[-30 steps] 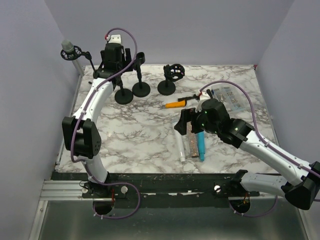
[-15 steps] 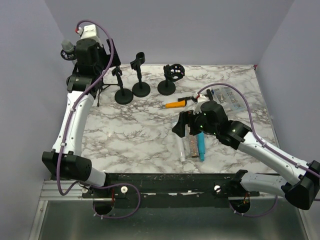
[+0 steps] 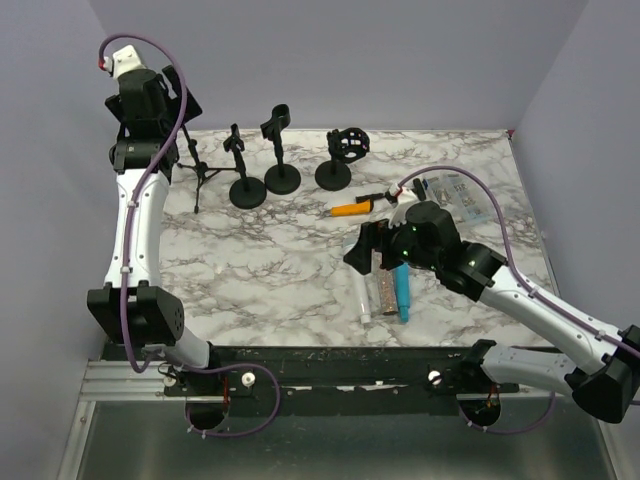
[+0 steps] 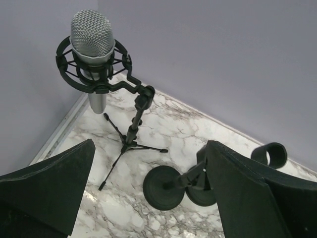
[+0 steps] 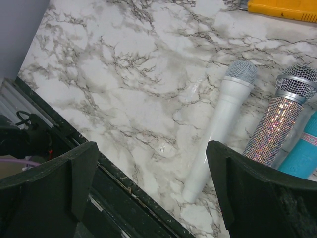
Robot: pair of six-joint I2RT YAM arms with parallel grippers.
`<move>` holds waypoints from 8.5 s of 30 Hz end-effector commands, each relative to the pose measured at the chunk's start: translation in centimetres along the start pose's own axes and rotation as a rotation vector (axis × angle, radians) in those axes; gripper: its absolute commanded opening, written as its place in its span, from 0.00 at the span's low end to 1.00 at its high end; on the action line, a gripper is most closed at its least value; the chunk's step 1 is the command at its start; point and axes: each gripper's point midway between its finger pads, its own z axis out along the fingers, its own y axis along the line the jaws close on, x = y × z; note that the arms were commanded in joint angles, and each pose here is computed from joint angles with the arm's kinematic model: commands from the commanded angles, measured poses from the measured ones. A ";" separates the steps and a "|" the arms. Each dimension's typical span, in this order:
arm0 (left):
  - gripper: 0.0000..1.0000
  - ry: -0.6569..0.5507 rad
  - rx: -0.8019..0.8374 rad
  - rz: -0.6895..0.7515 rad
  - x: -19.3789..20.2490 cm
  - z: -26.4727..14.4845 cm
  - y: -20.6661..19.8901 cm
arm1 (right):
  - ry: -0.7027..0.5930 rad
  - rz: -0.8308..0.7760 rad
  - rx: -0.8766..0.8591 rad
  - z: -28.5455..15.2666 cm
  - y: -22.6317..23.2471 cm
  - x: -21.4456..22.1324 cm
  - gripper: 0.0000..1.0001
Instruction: Remove the microphone from the stand
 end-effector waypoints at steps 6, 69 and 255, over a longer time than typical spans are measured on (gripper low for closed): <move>0.98 -0.051 -0.122 -0.006 0.7 5.0 3.0 | -0.039 0.005 -0.001 -1.1 0.0 -0.8 1.00; 0.00 0.048 -0.416 0.148 12.0 -5.6 6.8 | 0.000 0.003 -0.027 1.2 0.1 0.3 1.00; 0.00 0.528 1.288 0.089 15.9 -31.4 -19.0 | -0.219 -0.010 -0.193 -3.2 3.8 -4.6 0.99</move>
